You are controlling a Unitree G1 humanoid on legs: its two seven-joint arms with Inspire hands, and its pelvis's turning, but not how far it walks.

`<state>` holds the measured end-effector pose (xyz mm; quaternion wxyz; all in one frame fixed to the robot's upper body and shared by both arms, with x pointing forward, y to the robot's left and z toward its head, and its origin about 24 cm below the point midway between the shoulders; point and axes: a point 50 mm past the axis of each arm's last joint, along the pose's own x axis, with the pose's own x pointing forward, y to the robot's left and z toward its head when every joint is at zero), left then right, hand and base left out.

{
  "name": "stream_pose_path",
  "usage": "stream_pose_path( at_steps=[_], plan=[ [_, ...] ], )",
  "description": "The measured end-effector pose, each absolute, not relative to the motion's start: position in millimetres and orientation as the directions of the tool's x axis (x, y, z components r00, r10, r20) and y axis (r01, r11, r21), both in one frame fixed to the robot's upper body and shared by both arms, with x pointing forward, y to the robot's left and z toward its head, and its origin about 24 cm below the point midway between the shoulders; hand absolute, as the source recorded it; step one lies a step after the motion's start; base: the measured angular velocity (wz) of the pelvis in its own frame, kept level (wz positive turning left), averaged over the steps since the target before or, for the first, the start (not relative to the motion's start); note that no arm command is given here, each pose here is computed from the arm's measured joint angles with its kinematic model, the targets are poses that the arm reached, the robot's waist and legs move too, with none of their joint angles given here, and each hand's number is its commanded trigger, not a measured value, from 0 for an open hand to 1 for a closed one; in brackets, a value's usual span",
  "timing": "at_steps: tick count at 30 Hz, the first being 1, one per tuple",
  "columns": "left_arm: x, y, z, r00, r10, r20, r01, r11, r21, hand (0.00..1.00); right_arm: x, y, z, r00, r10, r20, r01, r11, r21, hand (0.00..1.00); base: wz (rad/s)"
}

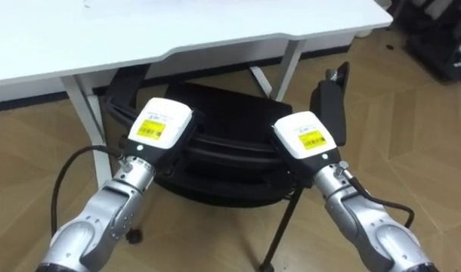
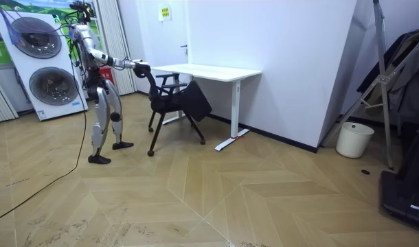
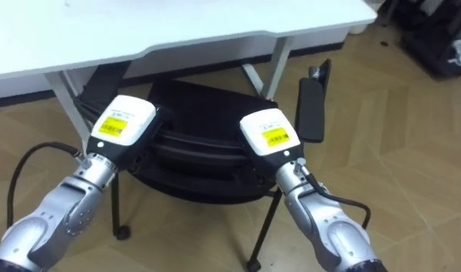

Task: Push chair

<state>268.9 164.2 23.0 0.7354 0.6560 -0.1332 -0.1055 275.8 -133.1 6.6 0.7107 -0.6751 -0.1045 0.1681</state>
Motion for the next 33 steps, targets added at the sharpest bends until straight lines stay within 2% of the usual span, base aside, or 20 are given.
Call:
stream_pose_path(
  at_steps=[6, 14, 22, 28, 33],
  plan=[
    [264.9, 167.0, 20.9, 0.943, -0.33, 0.045, -0.011, 0.103, 0.995, 1.0, 272.6, -128.7, -1.1, 0.913, 0.393, -0.112, -0.14, 0.043, -0.989, 1.0, 0.16],
    [258.9, 172.4, 10.9, 0.953, -0.302, 0.008, 0.038, 0.145, 0.989, 1.0, 269.2, -124.6, -4.0, 0.898, 0.419, -0.135, -0.156, 0.018, -0.988, 1.0, 0.16],
    [247.3, 181.3, 0.2, 0.955, -0.297, -0.022, 0.073, 0.163, 0.984, 1.0, 259.2, -119.2, -9.5, 0.868, 0.471, -0.158, -0.174, -0.01, -0.985, 1.0, 0.49],
    [243.4, 177.2, -2.3, 0.962, -0.272, -0.008, 0.068, 0.212, 0.975, 1.0, 262.0, -123.1, 1.5, 0.859, 0.487, -0.159, -0.155, -0.05, -0.987, 1.0, 0.54],
    [239.5, 187.3, 1.4, 0.967, -0.255, 0.009, 0.042, 0.196, 0.98, 1.0, 258.7, -113.3, 5.7, 0.841, 0.515, -0.168, -0.173, -0.04, -0.984, 1.0, 0.05]
  ],
)
